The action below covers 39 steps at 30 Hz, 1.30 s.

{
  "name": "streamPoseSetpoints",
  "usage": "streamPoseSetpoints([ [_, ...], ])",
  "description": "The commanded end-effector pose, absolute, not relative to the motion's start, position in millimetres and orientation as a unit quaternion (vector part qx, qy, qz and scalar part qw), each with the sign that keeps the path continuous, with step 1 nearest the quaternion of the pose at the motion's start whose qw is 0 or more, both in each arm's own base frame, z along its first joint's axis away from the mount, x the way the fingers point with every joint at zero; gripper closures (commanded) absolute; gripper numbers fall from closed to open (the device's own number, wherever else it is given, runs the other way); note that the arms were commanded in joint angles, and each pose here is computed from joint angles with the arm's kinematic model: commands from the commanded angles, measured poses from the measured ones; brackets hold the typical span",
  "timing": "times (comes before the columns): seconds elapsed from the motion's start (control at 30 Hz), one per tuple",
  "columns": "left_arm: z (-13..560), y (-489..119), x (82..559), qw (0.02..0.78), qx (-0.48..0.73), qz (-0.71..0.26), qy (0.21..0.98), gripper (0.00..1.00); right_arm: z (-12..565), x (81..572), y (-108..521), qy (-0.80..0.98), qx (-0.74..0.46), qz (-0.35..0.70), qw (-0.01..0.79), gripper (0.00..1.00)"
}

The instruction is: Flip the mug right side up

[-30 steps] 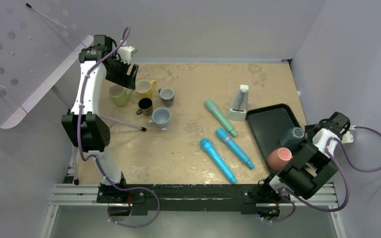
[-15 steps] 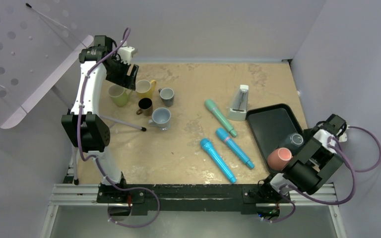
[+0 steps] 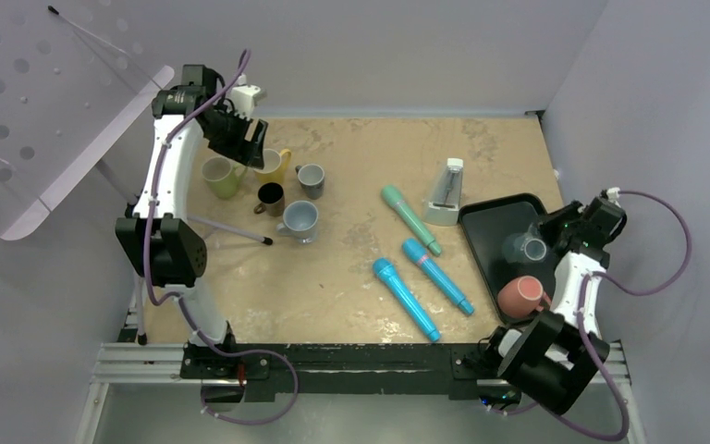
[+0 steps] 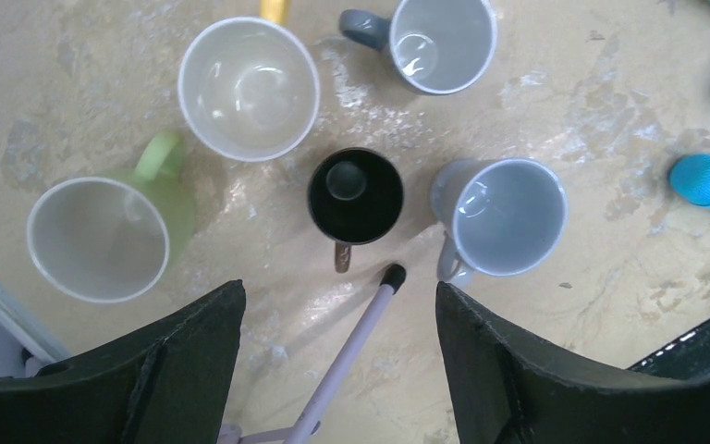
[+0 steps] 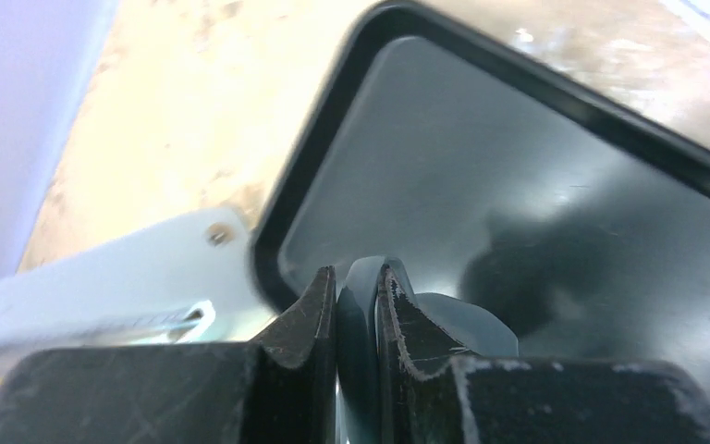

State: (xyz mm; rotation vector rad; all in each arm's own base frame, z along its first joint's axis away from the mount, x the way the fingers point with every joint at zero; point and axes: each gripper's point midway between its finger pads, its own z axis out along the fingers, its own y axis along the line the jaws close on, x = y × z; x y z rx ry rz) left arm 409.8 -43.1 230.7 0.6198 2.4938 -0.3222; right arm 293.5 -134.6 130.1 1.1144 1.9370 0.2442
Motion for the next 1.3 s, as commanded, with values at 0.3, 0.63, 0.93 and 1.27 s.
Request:
streamPoseSetpoints([
  [0.3,317.1,-161.6,347.4,0.296,0.314,-0.34,0.835,0.19,301.6,318.3,-57.2,0.75,0.215,0.186,0.598,1.0],
  [0.63,358.8,-253.2,280.0,0.228,0.362,-0.492,0.758,0.11,370.2,296.4,41.4,0.727,0.101,0.322,0.598,1.0],
  [0.93,359.3,-329.9,274.0,0.177,0.349,-0.585,0.71,0.11,393.5,293.5,126.5,0.688,0.064,0.442,0.572,1.0],
  [1.27,329.9,-381.8,283.4,0.136,0.306,-0.657,0.675,0.15,383.8,312.1,156.1,0.685,0.067,0.479,0.545,1.0],
])
